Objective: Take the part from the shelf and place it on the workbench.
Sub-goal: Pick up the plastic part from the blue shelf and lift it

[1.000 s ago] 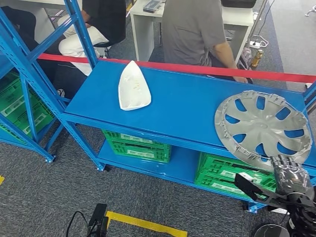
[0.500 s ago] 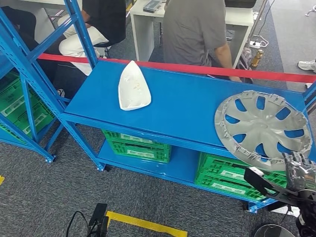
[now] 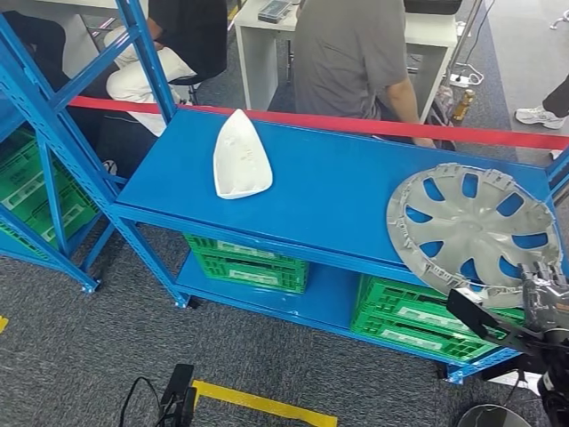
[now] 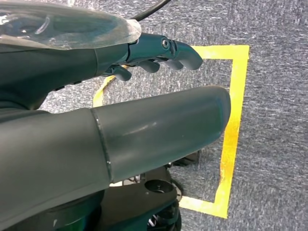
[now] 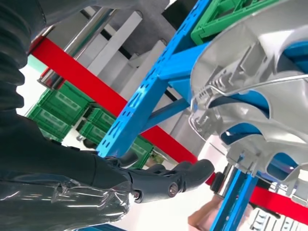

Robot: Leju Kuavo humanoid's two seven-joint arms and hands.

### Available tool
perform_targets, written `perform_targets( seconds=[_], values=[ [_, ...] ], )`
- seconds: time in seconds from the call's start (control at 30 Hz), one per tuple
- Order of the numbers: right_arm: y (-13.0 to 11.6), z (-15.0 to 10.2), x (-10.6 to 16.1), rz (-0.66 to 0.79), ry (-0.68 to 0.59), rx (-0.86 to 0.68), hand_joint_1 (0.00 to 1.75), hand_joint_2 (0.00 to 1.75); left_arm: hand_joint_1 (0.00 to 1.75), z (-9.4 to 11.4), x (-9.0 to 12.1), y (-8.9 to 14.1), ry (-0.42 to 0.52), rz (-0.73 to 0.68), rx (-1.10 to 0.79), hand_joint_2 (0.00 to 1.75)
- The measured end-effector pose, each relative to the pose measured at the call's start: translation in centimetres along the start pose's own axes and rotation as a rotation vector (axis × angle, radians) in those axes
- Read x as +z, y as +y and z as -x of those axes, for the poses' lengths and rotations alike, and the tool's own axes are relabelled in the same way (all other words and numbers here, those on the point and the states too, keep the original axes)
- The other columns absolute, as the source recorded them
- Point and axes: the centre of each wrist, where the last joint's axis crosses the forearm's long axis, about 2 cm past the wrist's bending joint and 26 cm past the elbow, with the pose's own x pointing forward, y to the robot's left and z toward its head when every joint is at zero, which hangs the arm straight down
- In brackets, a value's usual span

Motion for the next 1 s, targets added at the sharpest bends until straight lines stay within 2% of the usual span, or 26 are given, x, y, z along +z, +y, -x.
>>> perform_targets(
  seconds=[0.23,0.5,1.0],
  values=[
    [-0.2,0.1,-1.7,0.036,0.015,0.022,0.00,1.75,0.00,-0.1,0.0,0.0,-0.003,0.000,-0.002,0.00],
    [1.0,0.0,-3.0,0.020,0.008,0.037,0.00,1.75,0.00,-0.2,0.0,0.0,-0.003,-0.003,-0.001,0.00],
    [2.6,-1.2,-3.9,-0.018,-0.030,0.066,0.00,1.75,0.00,-0.2,0.0,-0.1,-0.002,-0.007,-0.002,0.00]
  ],
)
